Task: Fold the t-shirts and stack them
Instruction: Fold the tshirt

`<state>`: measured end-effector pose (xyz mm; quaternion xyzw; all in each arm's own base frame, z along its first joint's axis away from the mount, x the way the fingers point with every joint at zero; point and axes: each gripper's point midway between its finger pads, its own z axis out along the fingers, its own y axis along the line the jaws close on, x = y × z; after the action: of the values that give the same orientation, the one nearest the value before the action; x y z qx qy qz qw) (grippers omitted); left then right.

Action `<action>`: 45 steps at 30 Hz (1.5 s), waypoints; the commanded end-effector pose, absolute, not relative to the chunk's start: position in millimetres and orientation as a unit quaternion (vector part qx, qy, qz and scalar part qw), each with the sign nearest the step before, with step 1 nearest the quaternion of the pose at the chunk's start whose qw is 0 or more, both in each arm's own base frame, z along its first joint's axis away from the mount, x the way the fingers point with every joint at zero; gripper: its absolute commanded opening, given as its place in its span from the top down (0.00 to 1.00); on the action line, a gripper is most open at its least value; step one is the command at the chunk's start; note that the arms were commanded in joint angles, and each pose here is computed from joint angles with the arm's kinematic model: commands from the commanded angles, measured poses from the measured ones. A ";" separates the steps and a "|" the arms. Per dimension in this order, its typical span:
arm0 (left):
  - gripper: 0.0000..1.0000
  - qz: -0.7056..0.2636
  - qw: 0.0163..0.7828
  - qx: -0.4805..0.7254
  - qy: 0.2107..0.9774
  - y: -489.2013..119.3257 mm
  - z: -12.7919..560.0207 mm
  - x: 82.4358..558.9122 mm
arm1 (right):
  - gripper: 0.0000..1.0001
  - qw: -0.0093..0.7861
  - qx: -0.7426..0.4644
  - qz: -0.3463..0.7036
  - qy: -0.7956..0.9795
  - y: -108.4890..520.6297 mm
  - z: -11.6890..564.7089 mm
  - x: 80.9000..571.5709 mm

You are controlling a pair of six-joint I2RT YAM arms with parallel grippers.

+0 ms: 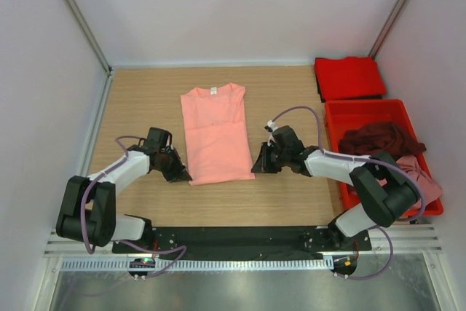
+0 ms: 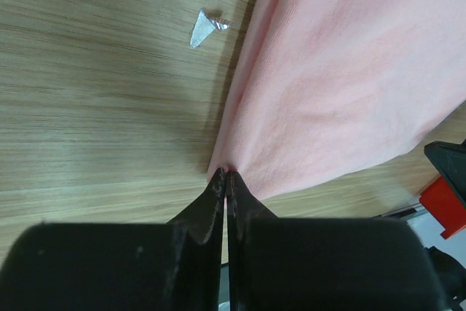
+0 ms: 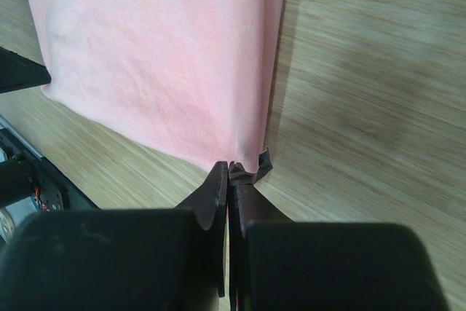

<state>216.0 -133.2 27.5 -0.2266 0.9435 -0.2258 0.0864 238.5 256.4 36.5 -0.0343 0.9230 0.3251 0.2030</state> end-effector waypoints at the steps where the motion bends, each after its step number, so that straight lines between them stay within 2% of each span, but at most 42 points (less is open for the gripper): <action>1: 1.00 -0.234 0.098 -0.214 0.943 -135.9 33.4 218.5 | 0.99 0.237 -0.042 0.347 0.906 260.8 53.2 243.7; 4: 1.00 -0.206 0.089 -0.217 0.950 -129.5 27.9 212.8 | 0.96 0.237 -0.046 0.346 0.906 259.0 52.5 241.0; 7: 1.00 -0.184 0.084 -0.212 0.956 -129.0 22.4 210.0 | 0.84 0.241 -0.049 0.346 0.906 258.7 52.7 240.8; 8: 1.00 -0.182 0.083 -0.208 0.958 -129.8 21.1 209.2 | 0.73 0.241 -0.049 0.344 0.906 257.9 51.5 241.2; 11: 1.00 -0.179 0.077 -0.205 0.959 -131.5 18.8 208.6 | 0.65 0.234 -0.054 0.343 0.908 259.5 45.8 240.5; 19: 1.00 -0.177 0.083 -0.202 0.960 -131.8 23.9 212.8 | 0.64 0.226 -0.058 0.354 0.906 264.6 39.8 240.5; 38: 1.00 -0.175 0.078 -0.198 0.961 -133.6 20.2 212.6 | 0.65 0.220 -0.052 0.353 0.908 266.1 33.0 240.4; 40: 1.00 -0.174 0.079 -0.198 0.961 -133.5 20.1 212.6 | 0.70 0.222 -0.051 0.355 0.907 266.6 33.7 241.1; 41: 1.00 -0.174 0.078 -0.198 0.961 -134.0 19.8 212.7 | 0.75 0.221 -0.052 0.356 0.907 266.9 33.9 240.6; 42: 1.00 -0.175 0.078 -0.200 0.961 -133.9 19.9 212.8 | 0.86 0.222 -0.053 0.358 0.905 267.9 34.9 240.6; 43: 1.00 -0.176 0.078 -0.201 0.961 -134.9 20.6 213.5 | 0.93 0.222 -0.053 0.360 0.905 267.7 35.1 240.1; 45: 1.00 -0.178 0.081 -0.201 0.960 -136.2 22.8 214.7 | 0.99 0.226 -0.050 0.364 0.902 267.5 38.2 239.7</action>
<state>208.3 -133.4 15.8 -0.2095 0.9587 -0.1784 0.0721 235.1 260.4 28.4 -0.0433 0.9149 0.3445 0.2061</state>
